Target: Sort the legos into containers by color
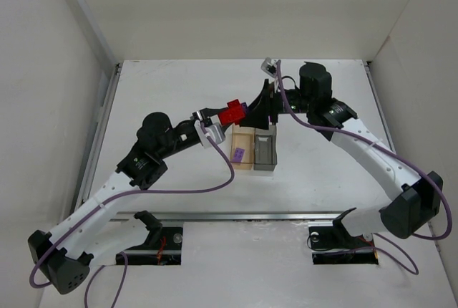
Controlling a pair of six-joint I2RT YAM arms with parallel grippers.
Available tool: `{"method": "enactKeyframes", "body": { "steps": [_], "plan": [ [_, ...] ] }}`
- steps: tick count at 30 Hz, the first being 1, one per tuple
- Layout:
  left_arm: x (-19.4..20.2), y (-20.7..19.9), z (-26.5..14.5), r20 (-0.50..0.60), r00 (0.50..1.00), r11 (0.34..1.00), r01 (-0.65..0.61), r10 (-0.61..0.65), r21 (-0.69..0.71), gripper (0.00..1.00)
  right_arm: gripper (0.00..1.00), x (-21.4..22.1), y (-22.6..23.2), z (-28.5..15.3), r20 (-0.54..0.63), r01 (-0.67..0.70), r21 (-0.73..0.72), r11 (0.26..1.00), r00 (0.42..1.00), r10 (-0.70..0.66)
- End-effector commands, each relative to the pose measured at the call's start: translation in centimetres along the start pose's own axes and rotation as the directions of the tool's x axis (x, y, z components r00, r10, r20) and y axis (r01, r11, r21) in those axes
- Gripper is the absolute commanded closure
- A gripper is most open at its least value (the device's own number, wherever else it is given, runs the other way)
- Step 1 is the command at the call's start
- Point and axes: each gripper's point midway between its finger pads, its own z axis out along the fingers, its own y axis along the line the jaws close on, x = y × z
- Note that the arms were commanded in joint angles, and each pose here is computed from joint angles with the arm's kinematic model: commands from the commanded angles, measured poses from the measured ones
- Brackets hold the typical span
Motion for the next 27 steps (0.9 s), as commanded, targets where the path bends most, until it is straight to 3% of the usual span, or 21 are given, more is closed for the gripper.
{"method": "enactKeyframes", "body": {
  "steps": [1,2,3,9,12,16,21,23,25,27],
  "plan": [
    [-2.8,-1.2,0.1,0.11,0.994,0.998,0.009,-0.015,0.057,1.0,0.89,-2.7,0.6,0.5,0.117,0.02,-0.019,1.0,0.993,-0.018],
    [-2.8,-1.2,0.1,0.109,0.994,0.998,0.018,-0.025,0.058,1.0,0.98,-2.8,0.6,0.3,0.13,0.013,-0.007,1.0,0.991,-0.012],
    [-2.8,-1.2,0.1,0.109,0.994,0.998,0.018,-0.025,0.058,1.0,1.0,-2.6,0.1,0.4,0.132,-0.012,0.014,1.0,0.991,0.01],
    [-3.3,-0.6,0.2,0.129,0.99,0.999,0.048,-0.051,0.023,1.0,1.0,-2.0,-0.6,0.5,0.191,-0.091,0.024,0.996,0.978,0.085],
    [-3.6,0.2,0.5,0.154,0.985,0.997,0.078,-0.075,-0.014,1.0,1.0,-0.9,-3.3,1.1,0.212,-0.177,0.114,0.978,0.966,0.15],
    [-5.4,1.2,0.8,0.197,0.971,0.99,0.141,-0.134,-0.022,1.0,1.0,2.0,-7.9,0.7,0.251,-0.34,0.242,0.909,0.927,0.279],
    [-5.9,1.1,1.3,0.21,0.961,0.983,0.183,-0.18,0.004,1.0,1.0,3.5,-10.9,-1.1,0.31,-0.396,0.352,0.848,0.904,0.293],
    [-4.1,0.7,2.0,0.153,0.958,0.97,0.245,-0.242,0.001,1.0,1.0,2.7,-11.5,-3.1,0.362,-0.402,0.395,0.826,0.894,0.262],
    [-0.3,-0.5,3.4,0.041,0.947,0.948,0.319,-0.319,0.005,1.0,1.0,2.8,-13.6,-6.1,0.43,-0.451,0.51,0.733,0.871,0.237],
    [2.6,-2.2,4.6,-0.034,0.936,0.936,0.352,-0.351,0.025,1.0,1.0,1.7,-13.8,-8.9,0.449,-0.415,0.609,0.676,0.883,0.138]
  ]
}}
